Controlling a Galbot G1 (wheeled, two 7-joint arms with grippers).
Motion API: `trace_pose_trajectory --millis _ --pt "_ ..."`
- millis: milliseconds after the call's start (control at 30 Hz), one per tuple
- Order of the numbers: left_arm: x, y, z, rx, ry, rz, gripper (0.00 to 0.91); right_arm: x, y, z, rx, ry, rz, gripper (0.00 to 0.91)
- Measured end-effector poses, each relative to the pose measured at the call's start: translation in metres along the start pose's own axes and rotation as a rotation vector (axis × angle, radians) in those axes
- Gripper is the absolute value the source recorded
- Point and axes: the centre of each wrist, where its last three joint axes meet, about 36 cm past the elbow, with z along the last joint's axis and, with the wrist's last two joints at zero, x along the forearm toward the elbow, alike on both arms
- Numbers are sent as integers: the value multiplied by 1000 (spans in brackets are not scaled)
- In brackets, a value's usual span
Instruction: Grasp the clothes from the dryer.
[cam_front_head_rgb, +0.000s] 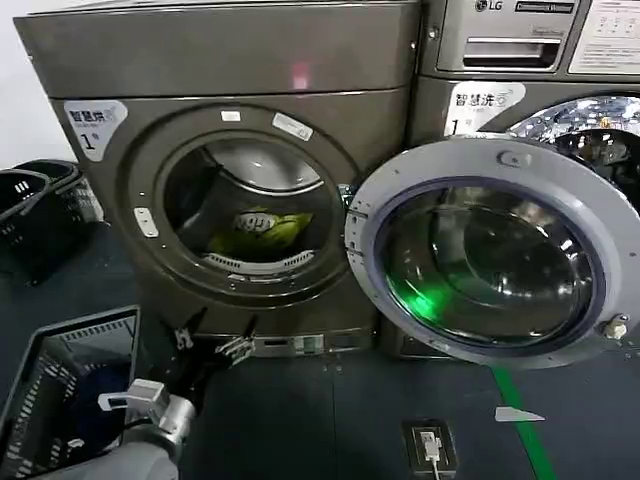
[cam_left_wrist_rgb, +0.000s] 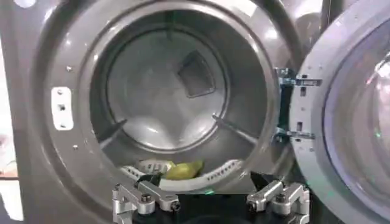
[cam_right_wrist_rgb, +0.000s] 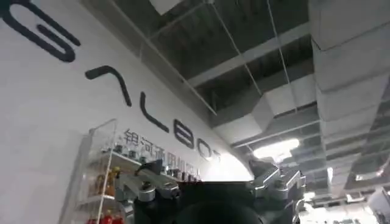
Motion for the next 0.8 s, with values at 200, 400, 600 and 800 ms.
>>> trace_pose_trajectory --millis 200,400,600,800 --pt "-1 1 0 -6 1 -1 907 0 1 -1 2 -2 -10 907" --pt "0 3 0 -8 0 -9 907 -1 2 -4 4 -7 -20 907" --pt "-1 6 -1 -12 -4 -24 907 2 2 -3 4 -6 -21 907" --pt "-4 9 1 -11 0 -39 907 3 0 -3 7 -8 -18 907"
